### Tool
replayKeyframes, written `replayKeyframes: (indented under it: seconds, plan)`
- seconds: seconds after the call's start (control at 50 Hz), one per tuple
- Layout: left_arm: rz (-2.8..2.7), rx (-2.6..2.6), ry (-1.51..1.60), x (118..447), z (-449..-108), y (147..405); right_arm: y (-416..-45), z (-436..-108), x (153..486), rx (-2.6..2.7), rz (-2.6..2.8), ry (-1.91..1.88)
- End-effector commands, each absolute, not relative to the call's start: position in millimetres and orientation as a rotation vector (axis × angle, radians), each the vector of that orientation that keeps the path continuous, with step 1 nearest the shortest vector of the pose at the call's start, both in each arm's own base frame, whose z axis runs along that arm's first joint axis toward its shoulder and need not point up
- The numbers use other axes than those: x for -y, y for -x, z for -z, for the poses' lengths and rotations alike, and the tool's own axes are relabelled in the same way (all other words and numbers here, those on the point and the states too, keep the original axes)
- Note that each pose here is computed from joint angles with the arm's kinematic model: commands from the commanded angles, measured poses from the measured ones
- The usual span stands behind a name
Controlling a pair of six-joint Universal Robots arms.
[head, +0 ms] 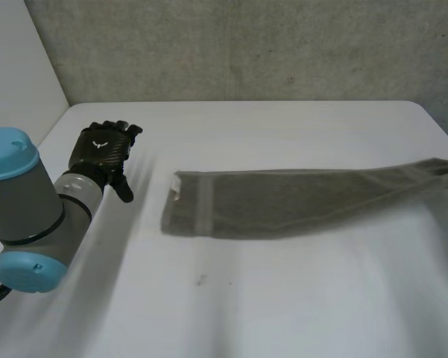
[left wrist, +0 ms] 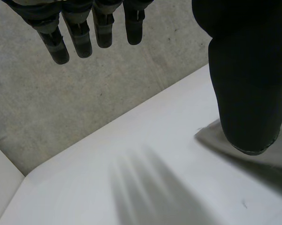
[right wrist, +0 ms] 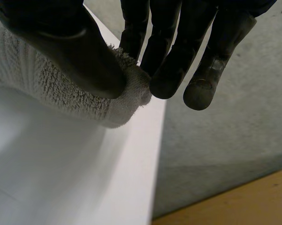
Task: Fold the towel.
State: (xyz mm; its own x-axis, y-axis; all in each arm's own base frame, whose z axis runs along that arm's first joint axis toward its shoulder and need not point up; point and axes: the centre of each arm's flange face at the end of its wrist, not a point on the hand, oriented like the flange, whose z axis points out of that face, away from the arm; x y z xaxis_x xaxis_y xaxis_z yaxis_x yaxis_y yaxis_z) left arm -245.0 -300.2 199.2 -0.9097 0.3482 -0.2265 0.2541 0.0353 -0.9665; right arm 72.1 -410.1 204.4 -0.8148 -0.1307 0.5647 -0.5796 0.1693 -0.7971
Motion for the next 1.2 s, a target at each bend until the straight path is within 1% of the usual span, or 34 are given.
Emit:
replayKeyframes:
  seconds: [0.02,0.04,0.06,0.1,0.12,0.16,0.18,0.2,0.22,0.26,0.28,0.32,0.34,0.38,0.4,0.42,0.44,0.48,0.54,0.66,0.7,0.76,0.8,0.82,0.86,0.92,0.96,0.98,1.02,1.04,1.08,1.14,1.18,1.2]
  plan:
    - [-2.034,2.212,0.642,300.3,-198.8,244.4,-117.5,-248.1,415.4,1.948,-1.79,-0.82]
    - [-2.033,2.211,0.644,299.9,-198.8,244.8,-148.5,-259.3,410.5,1.917,-1.872,-0.876]
    - [-2.033,2.211,0.644,299.9,-198.8,244.8,-148.8,-259.4,410.4,1.917,-1.873,-0.877]
    - [-2.035,2.209,0.643,299.8,-199.4,244.8,-214.8,-275.6,390.0,1.851,-2.014,-1.02]
    - [-2.035,2.209,0.643,299.8,-199.4,244.8,-215.1,-275.6,389.8,1.85,-2.015,-1.02]
    - [-2.036,2.211,0.642,300.2,-199.4,244.4,-279.1,-278.6,361.6,1.793,-2.117,-1.168]
    - [-2.036,2.211,0.642,300.2,-199.4,244.4,-279.5,-278.6,361.4,1.792,-2.118,-1.169]
    - [-2.039,2.207,0.641,300.4,-200.3,244.4,-311.4,-276.8,344.1,1.766,-2.165,-1.248]
    - [-2.039,2.207,0.641,300.4,-200.3,244.4,-311.7,-276.7,343.9,1.766,-2.166,-1.248]
    - [-2.037,2.213,0.637,300.3,-199.5,243.7,-369.9,-259.8,302.8,1.739,-2.219,-1.437]
    - [-2.037,2.213,0.637,300.3,-199.5,243.7,-370.2,-259.7,302.6,1.739,-2.219,-1.438]
    - [-2.029,2.219,0.638,299.8,-197.5,242.6,-409.6,-235.9,264.8,1.732,-2.216,-1.615]
    - [-2.029,2.219,0.638,299.8,-197.5,242.6,-409.8,-235.8,264.7,1.732,-2.216,-1.616]
    - [-2.026,2.226,0.637,299.6,-195.9,241.4,-436.9,-203.9,234.7,1.7,-2.165,-1.781]
    - [-2.026,2.226,0.637,299.6,-195.9,241.4,-437.0,-203.7,234.5,1.7,-2.164,-1.781]
    - [-2.026,2.227,0.635,299.8,-195.6,240.9,-447.6,-187.1,221.6,1.672,-2.132,-1.857]
    - [-2.026,2.227,0.635,299.8,-195.6,240.9,-447.7,-187.0,221.5,1.672,-2.132,-1.857]
    - [-2.026,2.228,0.632,300.2,-195.6,240.4,-462.2,-160.3,199.9,1.606,-2.067,-1.974]
    - [-2.022,2.229,0.636,299.3,-194.7,241.2,-465.2,-144.2,192.0,1.578,-2.008,-2.026]
    - [-2.014,2.23,0.641,298.3,-193.1,242.2,-463.3,-145.9,190.7,1.585,-1.999,-2.028]
    - [-2.013,2.228,0.643,298.1,-192.7,242.8,-460.4,-162.0,192.3,1.576,-2.031,-1.999]
    - [-2.014,2.226,0.644,298.1,-192.4,243.3,-457.1,-170.1,193.0,1.578,-2.04,-1.98]
    - [-2.029,2.214,0.642,298.6,-193.5,243.9,-445.0,-189.6,199.5,1.607,-2.062,-1.919]
    - [-2.029,2.214,0.642,298.6,-193.5,243.9,-445.0,-189.6,199.6,1.608,-2.062,-1.918]
    - [-2.029,2.21,0.645,297.6,-193.8,244.8,-425.2,-209.7,210.2,1.706,-2.09,-1.822]
    - [-2.028,2.211,0.645,296.9,-193.2,244.5,-412.9,-217.6,214.4,1.787,-2.102,-1.763]
    - [-2.023,2.213,0.646,296.0,-192.5,244.4,-385.0,-228.4,225.1,1.965,-2.113,-1.619]
    - [-2.023,2.213,0.646,296.0,-192.5,244.4,-384.9,-228.5,225.2,1.966,-2.113,-1.618]
    - [-2.022,2.211,0.651,294.9,-192.6,245.1,-356.3,-225.3,236.4,2.118,-2.065,-1.488]
    - [-2.022,2.211,0.651,294.9,-192.6,245.1,-356.1,-225.2,236.4,2.119,-2.065,-1.488]
    - [-2.022,2.207,0.653,294.1,-193.2,246.0,-328.0,-209.4,245.4,2.223,-1.964,-1.402]
    - [-2.021,2.205,0.656,293.4,-193.2,246.9,-315.2,-199.3,248.9,2.257,-1.915,-1.373]
    - [-2.017,2.194,0.667,291.1,-193.1,250.4,-294.1,-178.3,255.2,2.302,-1.848,-1.315]
    - [-2.017,2.193,0.667,291.1,-193.1,250.4,-294.0,-178.2,255.2,2.302,-1.847,-1.315]
